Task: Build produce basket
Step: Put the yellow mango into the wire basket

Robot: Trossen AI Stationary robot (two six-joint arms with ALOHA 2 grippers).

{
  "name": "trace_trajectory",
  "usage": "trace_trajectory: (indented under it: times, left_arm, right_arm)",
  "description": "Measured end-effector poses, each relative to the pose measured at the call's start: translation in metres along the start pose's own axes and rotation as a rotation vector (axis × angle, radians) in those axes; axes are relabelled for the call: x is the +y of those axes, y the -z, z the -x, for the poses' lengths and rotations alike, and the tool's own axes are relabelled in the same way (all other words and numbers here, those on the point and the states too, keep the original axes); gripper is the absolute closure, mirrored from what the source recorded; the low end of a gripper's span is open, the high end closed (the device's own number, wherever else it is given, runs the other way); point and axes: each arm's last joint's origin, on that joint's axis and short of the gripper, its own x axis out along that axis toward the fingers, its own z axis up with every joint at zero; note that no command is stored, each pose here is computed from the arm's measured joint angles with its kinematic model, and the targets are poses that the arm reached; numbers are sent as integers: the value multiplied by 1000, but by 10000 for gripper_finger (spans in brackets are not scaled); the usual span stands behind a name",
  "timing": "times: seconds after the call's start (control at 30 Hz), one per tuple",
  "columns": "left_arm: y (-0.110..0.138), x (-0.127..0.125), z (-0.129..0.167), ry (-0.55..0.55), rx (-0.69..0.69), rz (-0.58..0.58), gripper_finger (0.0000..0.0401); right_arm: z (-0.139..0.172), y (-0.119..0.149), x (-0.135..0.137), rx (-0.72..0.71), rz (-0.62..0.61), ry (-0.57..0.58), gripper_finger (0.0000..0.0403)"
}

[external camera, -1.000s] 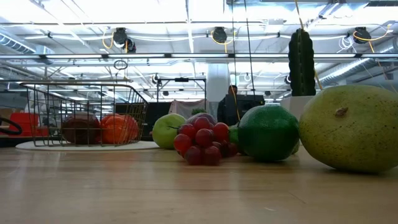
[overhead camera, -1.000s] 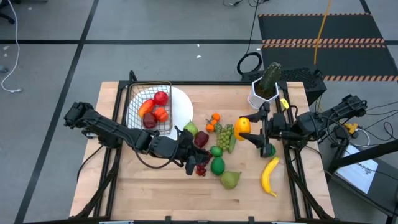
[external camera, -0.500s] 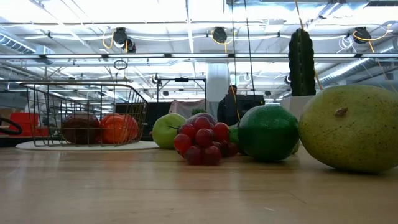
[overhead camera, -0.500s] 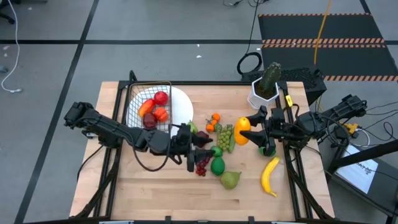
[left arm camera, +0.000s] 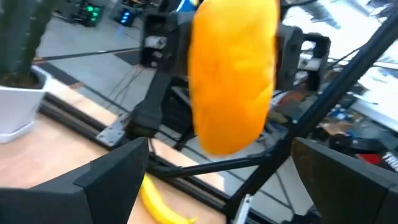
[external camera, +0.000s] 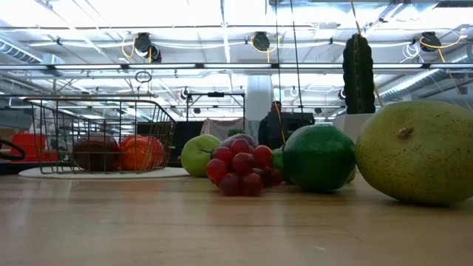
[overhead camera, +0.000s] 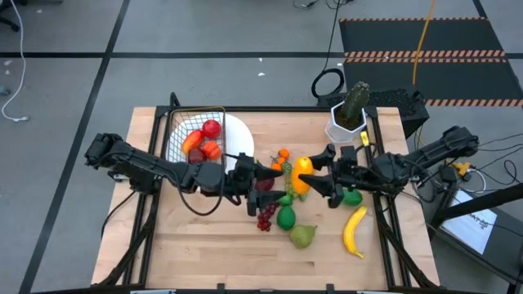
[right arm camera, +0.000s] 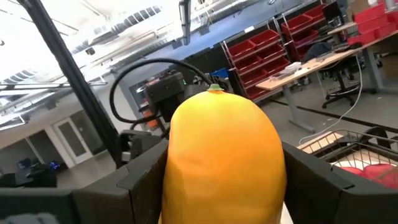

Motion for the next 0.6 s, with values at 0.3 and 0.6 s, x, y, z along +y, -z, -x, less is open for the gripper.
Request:
trace_trajectory:
  times: [0.3,0.6]
  left_arm:
    - [0,0,0,18,11,-31,11]
    - [0,9,-2,-29,44,-14,11]
  right_arm:
    - [-23,18,-5,-18,-90,31,149]
    - [-35,23,-8,-72,-171,28,149]
